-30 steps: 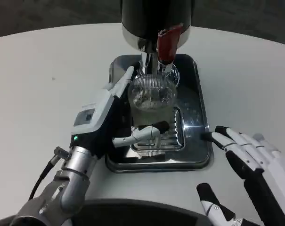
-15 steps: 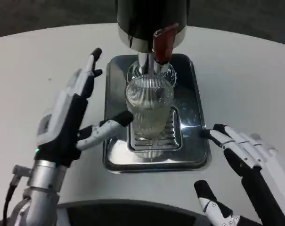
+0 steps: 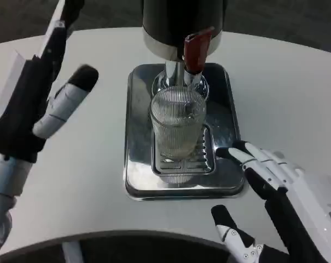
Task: Grasp the cup under the faucet to collect the drink, then remove the cup.
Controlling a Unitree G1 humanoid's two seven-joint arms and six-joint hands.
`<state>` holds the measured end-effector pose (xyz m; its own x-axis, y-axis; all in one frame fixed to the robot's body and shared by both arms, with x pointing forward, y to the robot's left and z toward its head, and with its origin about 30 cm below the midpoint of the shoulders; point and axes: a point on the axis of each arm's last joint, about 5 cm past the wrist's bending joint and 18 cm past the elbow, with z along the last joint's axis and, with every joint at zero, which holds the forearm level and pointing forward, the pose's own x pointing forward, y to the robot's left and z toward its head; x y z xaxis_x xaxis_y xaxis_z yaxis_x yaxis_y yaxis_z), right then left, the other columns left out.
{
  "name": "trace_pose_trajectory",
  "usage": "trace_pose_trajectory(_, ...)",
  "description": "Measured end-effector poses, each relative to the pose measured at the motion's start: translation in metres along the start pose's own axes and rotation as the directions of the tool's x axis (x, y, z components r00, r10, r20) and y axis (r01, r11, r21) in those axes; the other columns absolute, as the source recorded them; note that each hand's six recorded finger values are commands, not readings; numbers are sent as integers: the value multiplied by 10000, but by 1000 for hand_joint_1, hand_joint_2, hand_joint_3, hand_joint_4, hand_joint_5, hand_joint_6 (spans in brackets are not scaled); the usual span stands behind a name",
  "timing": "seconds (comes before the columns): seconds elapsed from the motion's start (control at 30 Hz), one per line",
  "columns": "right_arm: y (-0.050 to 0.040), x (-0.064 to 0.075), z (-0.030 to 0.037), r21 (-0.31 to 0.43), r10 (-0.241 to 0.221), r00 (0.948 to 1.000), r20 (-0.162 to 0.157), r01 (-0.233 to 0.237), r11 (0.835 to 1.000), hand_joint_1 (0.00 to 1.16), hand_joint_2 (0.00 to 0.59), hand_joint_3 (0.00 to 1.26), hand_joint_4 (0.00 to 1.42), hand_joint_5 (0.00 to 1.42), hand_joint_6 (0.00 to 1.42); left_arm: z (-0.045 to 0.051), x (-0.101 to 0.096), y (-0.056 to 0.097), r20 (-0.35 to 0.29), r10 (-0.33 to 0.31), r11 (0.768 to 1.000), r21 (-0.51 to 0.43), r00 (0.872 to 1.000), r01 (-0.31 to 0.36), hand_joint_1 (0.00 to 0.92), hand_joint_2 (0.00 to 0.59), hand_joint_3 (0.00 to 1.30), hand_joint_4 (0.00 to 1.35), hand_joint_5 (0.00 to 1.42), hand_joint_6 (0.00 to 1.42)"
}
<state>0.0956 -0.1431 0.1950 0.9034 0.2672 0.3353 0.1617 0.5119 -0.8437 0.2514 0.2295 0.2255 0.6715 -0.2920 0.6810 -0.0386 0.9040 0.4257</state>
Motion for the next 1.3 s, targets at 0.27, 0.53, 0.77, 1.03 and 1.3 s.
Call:
trace_pose_trajectory(0.27, 21, 92, 10, 33, -42, 9996, 296, 41, 10000, 397, 458, 197, 113, 135, 145, 156, 278, 237, 402, -1995, 9515, -2310, 9791, 2034, 0, 189, 0, 0, 0, 0)
trace_pose_trajectory(0.53, 24, 134, 44, -313, -30, 9983, 587, 48, 9995, 397, 458, 197, 119, 136, 161, 411, 620, 383, 1385, -4090, 8711, -2351, 9019, 4312, 0, 96, 0, 0, 0, 0)
trace_pose_trajectory(0.77, 19, 124, 52, -388, -66, 9986, 533, 87, 9992, 397, 458, 197, 119, 141, 164, 420, 828, 387, 1537, -5093, 7482, -4071, 8468, 5239, 0, 85, 0, 0, 0, 0)
trace_pose_trajectory(1.03, 12, 82, 56, -325, -208, 9994, 276, 217, 9992, 397, 458, 197, 119, 146, 165, 299, 1035, 343, 1393, -5458, 6706, -5185, 8262, 5304, 0, 71, 0, 0, 0, 0)
trace_pose_trajectory(1.3, 14, 66, 55, -261, -263, 9996, 102, 266, 9993, 397, 458, 197, 119, 151, 175, 220, 1126, 188, 1166, -6120, 6305, -5253, 7823, 5715, 0, 69, 0, 0, 0, 0)
